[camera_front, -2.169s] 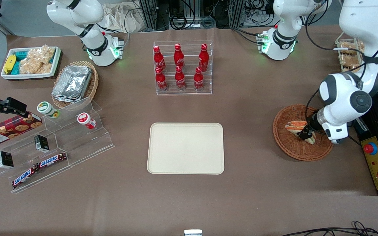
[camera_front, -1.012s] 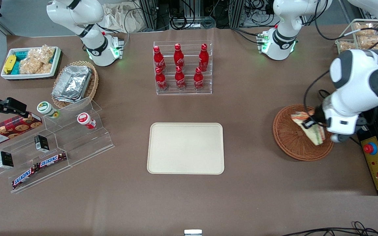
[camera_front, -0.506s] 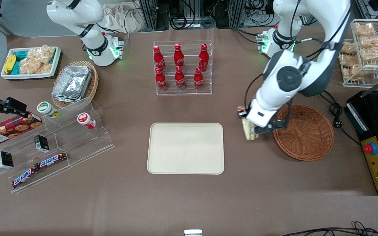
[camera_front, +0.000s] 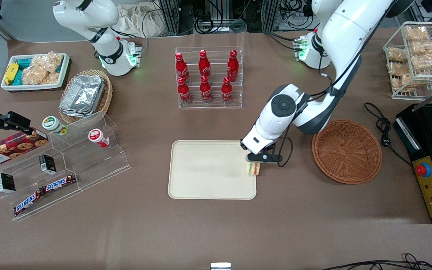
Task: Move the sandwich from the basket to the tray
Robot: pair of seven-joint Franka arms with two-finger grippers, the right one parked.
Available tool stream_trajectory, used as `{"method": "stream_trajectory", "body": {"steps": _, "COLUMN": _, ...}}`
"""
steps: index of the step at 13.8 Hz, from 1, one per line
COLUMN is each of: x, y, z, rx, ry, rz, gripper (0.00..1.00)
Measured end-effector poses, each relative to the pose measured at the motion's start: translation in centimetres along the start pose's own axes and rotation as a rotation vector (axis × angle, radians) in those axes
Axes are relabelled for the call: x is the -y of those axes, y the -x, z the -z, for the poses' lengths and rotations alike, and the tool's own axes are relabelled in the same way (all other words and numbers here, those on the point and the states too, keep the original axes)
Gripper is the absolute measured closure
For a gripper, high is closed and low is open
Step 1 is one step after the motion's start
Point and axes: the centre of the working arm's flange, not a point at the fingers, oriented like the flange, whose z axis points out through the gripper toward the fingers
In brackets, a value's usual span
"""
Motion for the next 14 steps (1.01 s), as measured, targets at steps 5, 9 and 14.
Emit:
{"method": "stream_trajectory", "body": {"steps": 5, "x": -0.3, "y": -1.6, "z": -4.0, "rx": -0.016, "ry": 0.033, "rz": -0.022, "gripper": 0.47}}
{"method": "stream_trajectory", "body": {"steps": 9, "x": -0.4, "y": -2.5, "z": -3.6, "rx": -0.043, "ry": 0.059, "rz": 0.067, "gripper": 0.1}}
{"method": "stream_trajectory", "body": {"steps": 14, "x": 4.8, "y": -7.2, "z": 8.1, "rx": -0.125, "ry": -0.033, "rz": 0.229, "gripper": 0.01}}
